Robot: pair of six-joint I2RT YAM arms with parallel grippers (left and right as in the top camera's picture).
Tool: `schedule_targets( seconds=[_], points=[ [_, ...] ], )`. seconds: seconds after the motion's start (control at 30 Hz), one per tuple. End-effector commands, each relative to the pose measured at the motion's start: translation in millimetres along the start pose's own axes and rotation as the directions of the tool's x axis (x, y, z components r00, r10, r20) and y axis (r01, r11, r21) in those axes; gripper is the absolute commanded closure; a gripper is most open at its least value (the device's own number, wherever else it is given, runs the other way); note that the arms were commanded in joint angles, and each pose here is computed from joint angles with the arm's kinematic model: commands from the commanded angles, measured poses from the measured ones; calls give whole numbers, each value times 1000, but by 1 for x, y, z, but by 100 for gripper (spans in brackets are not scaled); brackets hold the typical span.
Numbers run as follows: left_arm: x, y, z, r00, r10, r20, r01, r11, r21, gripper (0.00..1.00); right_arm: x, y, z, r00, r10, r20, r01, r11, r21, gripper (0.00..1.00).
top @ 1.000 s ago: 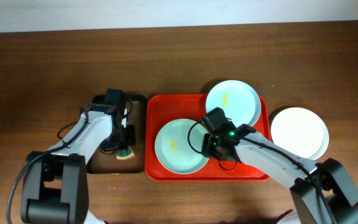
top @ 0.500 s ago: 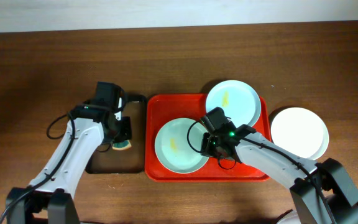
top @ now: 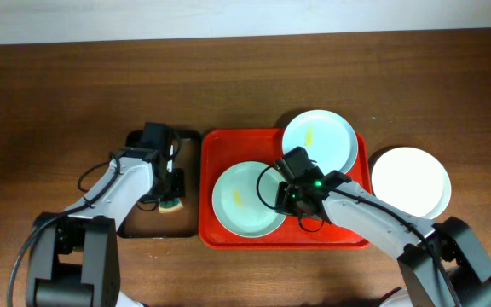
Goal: Clean dirty plates on tray and stack at the side
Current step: 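Lift the sponge with the left gripper and carry it over the blue plate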
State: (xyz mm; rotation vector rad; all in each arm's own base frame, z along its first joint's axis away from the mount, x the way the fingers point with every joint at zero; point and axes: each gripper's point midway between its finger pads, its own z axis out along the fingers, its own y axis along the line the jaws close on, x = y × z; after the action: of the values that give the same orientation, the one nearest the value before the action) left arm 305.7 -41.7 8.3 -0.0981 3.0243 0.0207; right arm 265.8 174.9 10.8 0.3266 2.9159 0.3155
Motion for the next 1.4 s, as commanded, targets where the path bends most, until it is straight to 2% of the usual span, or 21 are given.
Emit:
schedule_targets(
  seconds=[0.0,0.03,0.1,0.13,0.17,0.23,0.33,0.4,0.6,0.77,0.9,0.97,1.0,1.03,1.07,1.13,1.2,1.27,1.3,1.37],
  points=[
    [-10,-1,-6,998,62,8,-62,998,-6,100,0,-4,4,1000,-2,12,2,1000,21,96],
    [-19,-2,-16,998,62,22,-62,998,-4,100,0,-4,4,1000,-2,13,2,1000,20,96],
    [-33,-4,-34,997,61,48,-61,998,0,100,0,-4,4,1000,-2,12,2,1000,20,80],
    [-39,-5,-41,996,61,58,-61,998,1,100,0,-4,4,1000,-2,12,2,1000,20,78],
    [-42,-5,-46,996,60,65,-60,998,-2,100,0,-3,4,1000,-2,14,2,1000,19,79],
    [-46,-5,-53,992,106,67,-105,994,-9,100,-2,-2,4,1000,-2,21,2,1000,16,96],
    [-45,4,-54,991,117,59,-113,991,-65,100,-4,1,4,999,-7,33,7,1000,3,96],
    [-40,4,-54,991,125,39,-122,990,-70,100,-6,2,4,998,-57,37,57,998,0,96],
    [-32,-13,-54,981,193,24,-191,979,-66,100,-6,2,4,998,-60,37,60,998,1,96],
    [-35,-6,-56,985,169,34,-164,980,-116,100,2,13,3,998,-62,-6,61,996,-66,96],
    [-42,-39,-78,967,248,52,-252,966,65,100,2,13,3,998,-61,-7,61,996,-66,96],
    [-55,-46,-102,965,245,96,-253,964,84,100,5,16,3,999,-43,-24,41,996,-84,96],
    [-60,-48,-115,965,234,119,-245,965,95,100,7,21,3,999,-37,-39,33,994,-107,85],
    [-59,-52,-119,965,232,124,-247,962,117,100,7,23,2,998,-38,-41,33,992,-118,69],
    [-56,-54,-119,966,234,114,-248,959,136,100,3,21,3,999,-37,-22,35,994,-106,65],
    [-47,-52,-114,968,236,80,-245,960,135,100,-11,8,3,998,-31,55,33,999,-27,66],
    [-45,-51,-111,969,237,71,-245,960,135,100,-13,6,3,997,-30,71,32,999,-15,75],
    [-43,-51,-109,969,237,66,-244,960,134,100,-17,10,3,996,-32,85,35,999,-29,92],
    [-43,-51,-108,969,237,67,-244,960,134,100,-18,11,3,996,-32,89,35,999,-34,96],
    [-43,-51,-107,969,237,66,-244,960,134,100,-17,10,3,996,-32,86,35,999,-32,96]
  ],
)
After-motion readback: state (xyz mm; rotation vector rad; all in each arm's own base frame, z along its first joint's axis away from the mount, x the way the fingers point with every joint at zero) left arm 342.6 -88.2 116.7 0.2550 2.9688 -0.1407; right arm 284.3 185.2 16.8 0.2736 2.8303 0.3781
